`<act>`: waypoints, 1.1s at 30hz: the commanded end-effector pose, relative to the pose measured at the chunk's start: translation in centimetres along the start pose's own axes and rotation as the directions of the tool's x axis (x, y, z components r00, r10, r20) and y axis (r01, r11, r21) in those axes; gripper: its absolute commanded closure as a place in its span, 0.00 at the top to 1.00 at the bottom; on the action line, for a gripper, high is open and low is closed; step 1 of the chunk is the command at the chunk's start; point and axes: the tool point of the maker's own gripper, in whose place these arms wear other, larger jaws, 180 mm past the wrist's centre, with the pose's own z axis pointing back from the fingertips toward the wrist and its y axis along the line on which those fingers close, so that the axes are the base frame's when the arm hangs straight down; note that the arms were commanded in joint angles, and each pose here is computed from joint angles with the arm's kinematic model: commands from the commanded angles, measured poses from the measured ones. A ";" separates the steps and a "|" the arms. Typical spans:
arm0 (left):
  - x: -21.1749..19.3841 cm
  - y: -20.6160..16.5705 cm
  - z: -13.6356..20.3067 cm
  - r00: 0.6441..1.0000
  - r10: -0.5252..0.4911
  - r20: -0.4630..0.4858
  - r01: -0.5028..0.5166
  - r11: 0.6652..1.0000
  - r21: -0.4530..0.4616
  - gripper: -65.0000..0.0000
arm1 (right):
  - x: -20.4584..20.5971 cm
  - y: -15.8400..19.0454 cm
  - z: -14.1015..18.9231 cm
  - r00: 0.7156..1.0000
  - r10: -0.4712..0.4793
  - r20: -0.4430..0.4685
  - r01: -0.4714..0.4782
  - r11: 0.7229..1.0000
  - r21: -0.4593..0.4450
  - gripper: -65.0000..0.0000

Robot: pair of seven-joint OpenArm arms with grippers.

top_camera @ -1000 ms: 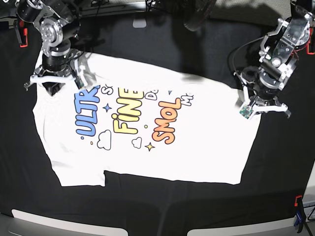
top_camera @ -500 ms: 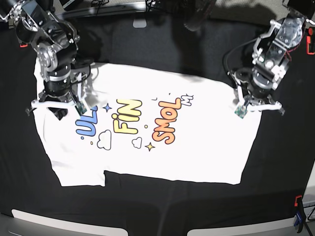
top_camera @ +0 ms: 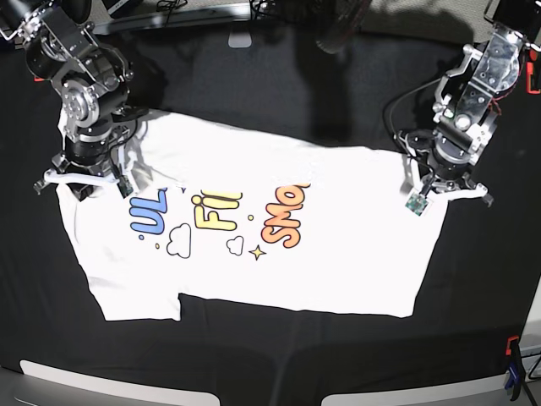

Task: Layout the t-shirt on the table in an organized manner, then fold the t-shirt properly
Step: 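Hold both shoulder edges and lift the shirt with both grippers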

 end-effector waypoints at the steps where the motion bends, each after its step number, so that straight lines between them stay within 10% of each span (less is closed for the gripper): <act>1: 0.8 1.4 0.1 1.000 -0.005 0.026 0.004 0.999 0.040 0.00 | 0.1 -1.8 -0.2 1.000 -0.012 0.001 0.012 0.998 -0.057 0.00; 18: 4.1 2.2 0.6 0.976 -0.082 0.203 0.064 0.993 0.095 0.09 | 1.2 -1.7 -0.2 0.998 -0.013 0.062 0.016 0.999 -0.050 0.00; 24: 4.2 2.2 0.6 0.975 -0.086 0.207 0.067 0.993 0.098 0.27 | 1.7 -1.7 -0.1 0.996 -0.011 0.090 0.016 0.999 -0.051 0.44; 33: 5.2 2.5 0.7 0.963 -0.115 0.243 0.090 0.990 0.112 0.27 | 1.8 -2.1 -0.1 0.995 -0.039 0.093 0.045 0.997 -0.067 0.47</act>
